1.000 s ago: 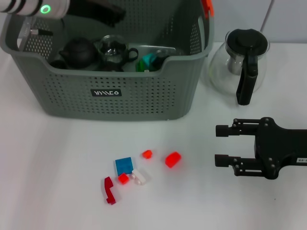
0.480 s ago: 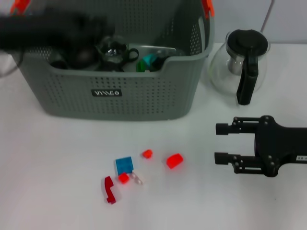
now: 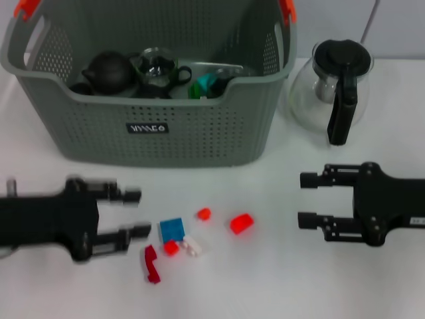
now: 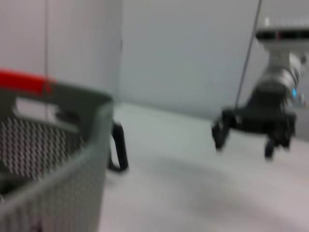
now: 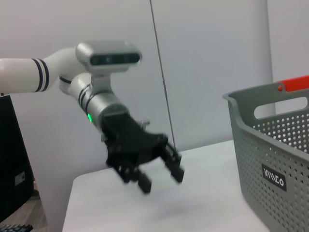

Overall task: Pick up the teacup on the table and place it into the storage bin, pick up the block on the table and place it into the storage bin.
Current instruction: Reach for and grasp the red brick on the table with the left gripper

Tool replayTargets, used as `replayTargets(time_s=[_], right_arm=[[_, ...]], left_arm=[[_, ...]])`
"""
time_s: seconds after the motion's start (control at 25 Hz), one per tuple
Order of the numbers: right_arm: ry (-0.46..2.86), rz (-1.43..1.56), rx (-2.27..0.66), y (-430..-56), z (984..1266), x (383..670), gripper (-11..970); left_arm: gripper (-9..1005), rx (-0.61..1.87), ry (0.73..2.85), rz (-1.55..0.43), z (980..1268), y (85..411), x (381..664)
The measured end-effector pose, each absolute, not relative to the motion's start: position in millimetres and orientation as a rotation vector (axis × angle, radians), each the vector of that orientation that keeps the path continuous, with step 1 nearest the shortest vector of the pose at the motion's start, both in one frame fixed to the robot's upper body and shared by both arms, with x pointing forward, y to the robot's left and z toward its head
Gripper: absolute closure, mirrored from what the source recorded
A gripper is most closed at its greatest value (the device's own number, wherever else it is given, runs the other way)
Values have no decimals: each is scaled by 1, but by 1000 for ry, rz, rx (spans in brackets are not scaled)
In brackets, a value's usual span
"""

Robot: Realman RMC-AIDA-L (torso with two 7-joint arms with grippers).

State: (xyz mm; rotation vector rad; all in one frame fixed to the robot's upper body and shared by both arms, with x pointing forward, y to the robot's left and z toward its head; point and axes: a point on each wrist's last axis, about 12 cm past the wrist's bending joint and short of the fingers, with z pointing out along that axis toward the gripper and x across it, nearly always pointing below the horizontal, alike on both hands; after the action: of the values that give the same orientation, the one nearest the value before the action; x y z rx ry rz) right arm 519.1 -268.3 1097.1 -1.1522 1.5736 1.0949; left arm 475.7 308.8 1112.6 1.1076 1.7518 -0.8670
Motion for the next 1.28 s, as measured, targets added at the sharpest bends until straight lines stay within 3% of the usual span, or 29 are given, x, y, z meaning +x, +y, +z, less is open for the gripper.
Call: replayTargets(time_s=[0.16,0.64,0.88,1.16,1.28], right_arm=[[1579,1094,-1148,-269,1096,518,271],[1582,1095,-1144,-269,1095,517,271],[1587,1088,-1139,-268,1094,518,272],[1595,1077,-1134,-269,1093,519,272],[1597,1075,-1133,-269,1093,519,272]], left_arm=[[449,1171,1825,-871,1091,307,473],[415,1121,1901,-840,1068,301,478],[280,1259,1778,-745,1048,298,466],[86,1246,1802,-714,1040,297,469],[86,1242,1820,-696,1036,296,470]])
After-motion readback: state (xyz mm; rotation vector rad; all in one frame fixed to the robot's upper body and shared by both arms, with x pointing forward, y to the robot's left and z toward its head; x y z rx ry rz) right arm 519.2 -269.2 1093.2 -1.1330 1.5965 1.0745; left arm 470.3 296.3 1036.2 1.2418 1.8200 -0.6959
